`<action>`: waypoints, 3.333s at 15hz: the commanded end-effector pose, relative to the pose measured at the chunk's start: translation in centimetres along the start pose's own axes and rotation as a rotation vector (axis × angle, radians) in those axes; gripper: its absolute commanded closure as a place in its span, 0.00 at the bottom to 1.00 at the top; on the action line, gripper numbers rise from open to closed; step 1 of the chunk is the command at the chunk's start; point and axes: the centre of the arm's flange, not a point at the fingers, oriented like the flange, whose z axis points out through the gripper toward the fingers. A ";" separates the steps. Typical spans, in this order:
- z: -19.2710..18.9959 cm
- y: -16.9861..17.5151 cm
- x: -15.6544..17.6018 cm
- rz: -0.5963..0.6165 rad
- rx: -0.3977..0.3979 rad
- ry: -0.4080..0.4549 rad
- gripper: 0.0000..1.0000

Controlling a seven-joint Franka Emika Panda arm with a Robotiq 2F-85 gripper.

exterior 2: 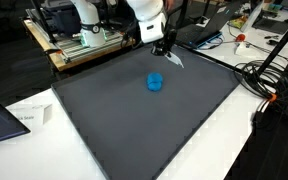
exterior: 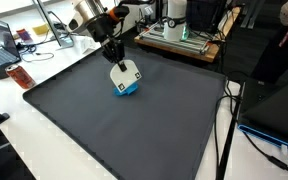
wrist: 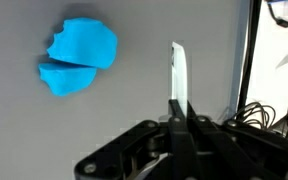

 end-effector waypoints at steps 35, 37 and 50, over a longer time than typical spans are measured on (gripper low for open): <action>4.5 -9.8 5.7 -0.193 -0.908 -0.153 0.99; 4.4 -9.5 6.3 -0.132 -0.940 -0.113 0.99; 4.1 -7.5 6.2 -0.039 -1.028 -0.072 0.96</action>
